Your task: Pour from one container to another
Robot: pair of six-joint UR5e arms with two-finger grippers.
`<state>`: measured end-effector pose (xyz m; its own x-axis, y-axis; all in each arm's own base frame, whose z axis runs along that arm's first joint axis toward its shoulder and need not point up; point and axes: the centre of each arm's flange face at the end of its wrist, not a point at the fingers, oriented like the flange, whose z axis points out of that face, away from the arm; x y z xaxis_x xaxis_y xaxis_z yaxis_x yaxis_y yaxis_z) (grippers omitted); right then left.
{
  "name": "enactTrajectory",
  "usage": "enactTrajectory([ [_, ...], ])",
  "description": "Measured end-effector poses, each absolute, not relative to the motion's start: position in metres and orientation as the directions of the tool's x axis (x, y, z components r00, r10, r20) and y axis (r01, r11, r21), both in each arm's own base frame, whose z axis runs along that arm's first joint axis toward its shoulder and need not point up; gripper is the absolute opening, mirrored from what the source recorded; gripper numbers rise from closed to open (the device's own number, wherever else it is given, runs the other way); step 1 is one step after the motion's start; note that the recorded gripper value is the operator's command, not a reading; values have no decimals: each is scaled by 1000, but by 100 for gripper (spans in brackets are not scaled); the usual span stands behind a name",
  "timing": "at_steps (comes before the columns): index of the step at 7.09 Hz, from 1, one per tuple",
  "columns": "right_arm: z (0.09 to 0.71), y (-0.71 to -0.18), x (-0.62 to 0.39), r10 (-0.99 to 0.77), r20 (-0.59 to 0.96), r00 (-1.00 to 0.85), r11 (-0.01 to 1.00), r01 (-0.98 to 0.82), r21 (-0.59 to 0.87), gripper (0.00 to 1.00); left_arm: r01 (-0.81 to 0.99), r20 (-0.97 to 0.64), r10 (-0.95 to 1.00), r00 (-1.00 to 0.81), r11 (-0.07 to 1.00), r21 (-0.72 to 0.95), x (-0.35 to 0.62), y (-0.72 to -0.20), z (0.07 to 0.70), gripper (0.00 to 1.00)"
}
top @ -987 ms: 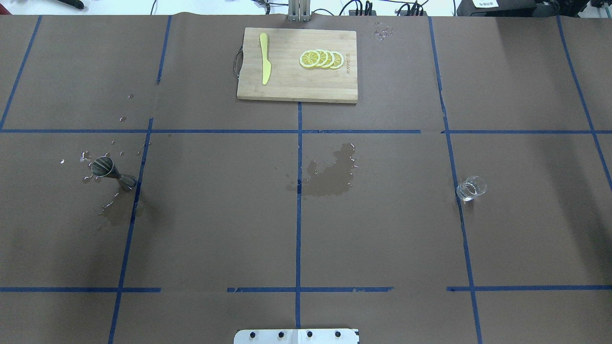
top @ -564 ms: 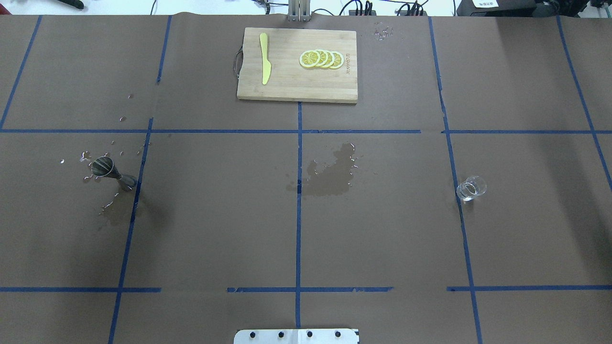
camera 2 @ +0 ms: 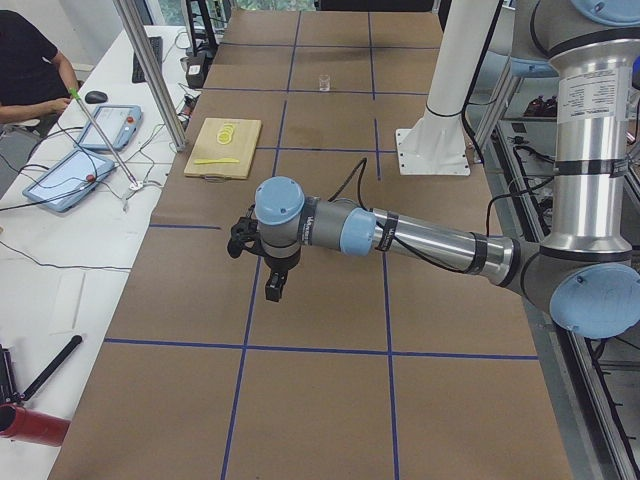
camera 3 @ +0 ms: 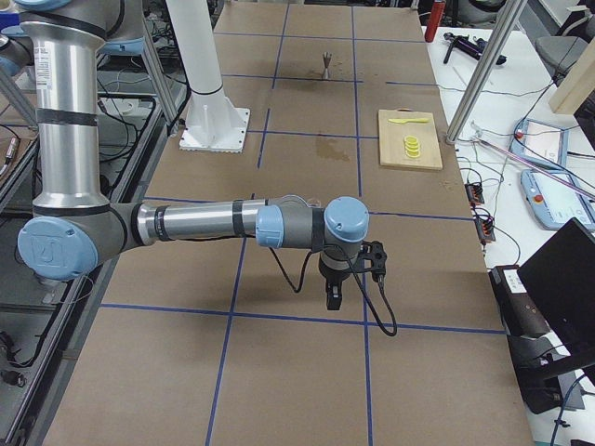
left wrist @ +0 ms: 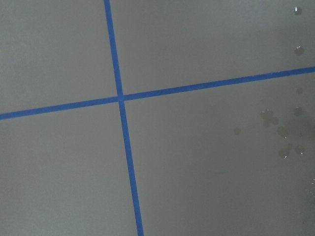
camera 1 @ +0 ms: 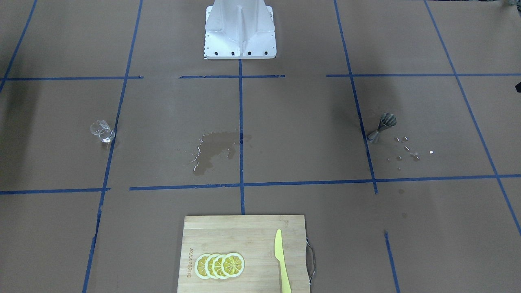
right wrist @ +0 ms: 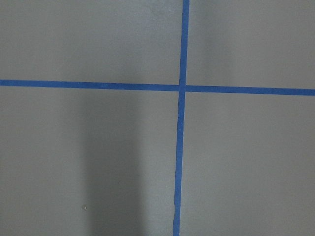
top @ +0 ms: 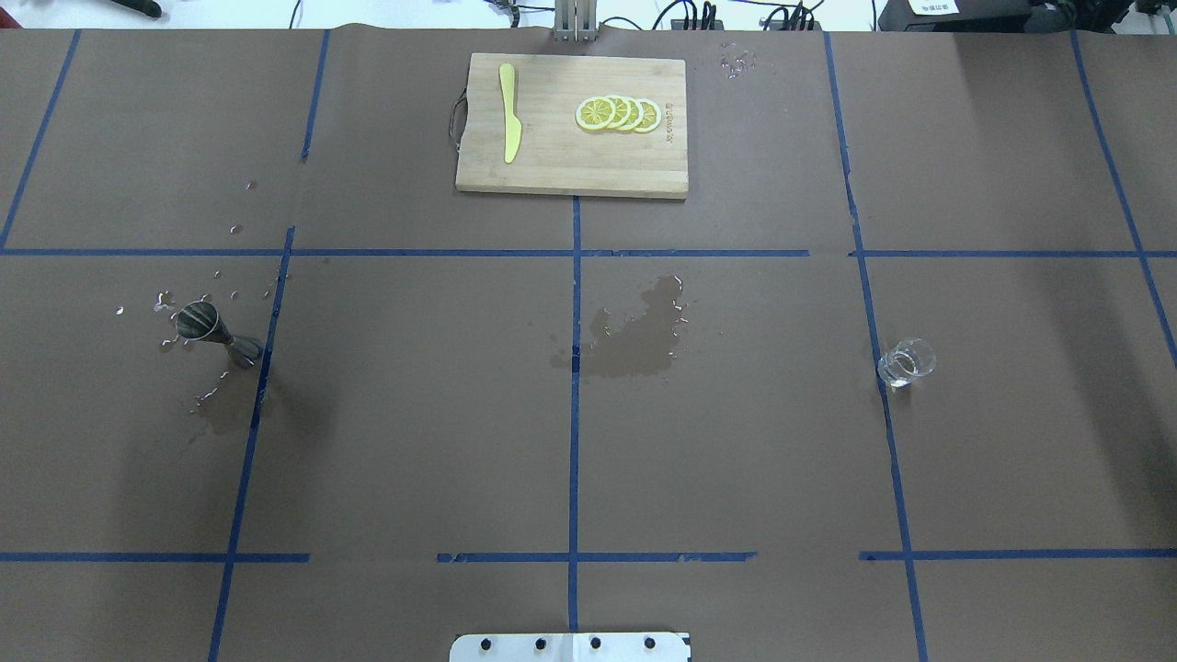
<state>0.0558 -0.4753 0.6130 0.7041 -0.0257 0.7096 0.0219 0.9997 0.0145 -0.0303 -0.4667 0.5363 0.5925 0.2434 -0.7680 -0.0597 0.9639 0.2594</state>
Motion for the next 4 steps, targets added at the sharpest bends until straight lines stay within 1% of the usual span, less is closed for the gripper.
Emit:
enactTrajectory([
  [2,613,-475,56,-20,711,703,1000,18,10,100,-45,-762,361,538,915,401,-23,-464,527,100],
  [4,616,-474,56,-14,713,701,1000,18,3,100,7,-764,389,515,889,458,17,-466,513,100],
])
